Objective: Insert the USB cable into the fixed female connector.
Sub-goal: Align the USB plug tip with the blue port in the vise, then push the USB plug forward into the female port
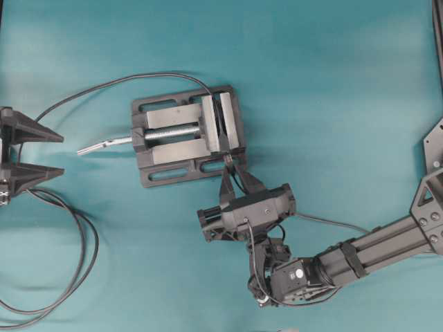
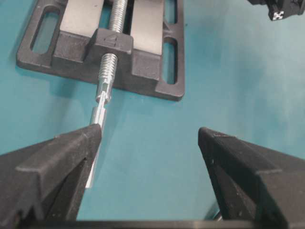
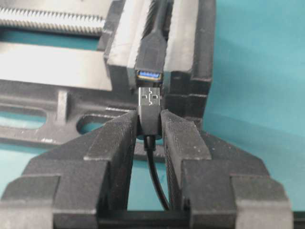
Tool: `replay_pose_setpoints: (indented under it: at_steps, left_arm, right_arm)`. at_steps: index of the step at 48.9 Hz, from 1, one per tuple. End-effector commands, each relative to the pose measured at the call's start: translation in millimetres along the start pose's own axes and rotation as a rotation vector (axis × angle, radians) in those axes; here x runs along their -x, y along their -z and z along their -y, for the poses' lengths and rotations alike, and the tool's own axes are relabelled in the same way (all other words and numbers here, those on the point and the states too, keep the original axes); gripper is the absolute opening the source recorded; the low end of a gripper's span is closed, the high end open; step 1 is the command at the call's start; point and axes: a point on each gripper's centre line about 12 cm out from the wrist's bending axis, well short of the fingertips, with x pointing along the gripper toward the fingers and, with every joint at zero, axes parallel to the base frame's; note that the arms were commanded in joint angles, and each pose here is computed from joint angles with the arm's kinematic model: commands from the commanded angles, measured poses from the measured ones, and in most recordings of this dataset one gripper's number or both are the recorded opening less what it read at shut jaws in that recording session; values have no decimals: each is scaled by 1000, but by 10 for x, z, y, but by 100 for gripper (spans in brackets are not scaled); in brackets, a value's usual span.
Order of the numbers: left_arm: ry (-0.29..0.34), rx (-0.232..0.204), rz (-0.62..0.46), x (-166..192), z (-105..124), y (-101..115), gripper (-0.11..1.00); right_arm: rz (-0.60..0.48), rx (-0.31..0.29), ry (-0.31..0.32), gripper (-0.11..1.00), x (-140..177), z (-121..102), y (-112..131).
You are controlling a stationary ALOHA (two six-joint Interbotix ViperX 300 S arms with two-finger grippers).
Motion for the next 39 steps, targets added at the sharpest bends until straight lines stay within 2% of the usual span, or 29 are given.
replay_pose_setpoints:
  at_steps: [1, 39]
  left_arm:
    - [2, 10, 11, -6, 14, -52, 98]
    - [2, 11, 11, -6, 14, -52, 98]
  right_arm:
    - [-3, -51, 3, 20, 21, -48, -174]
    - [-7, -65, 11, 20, -44, -78, -213]
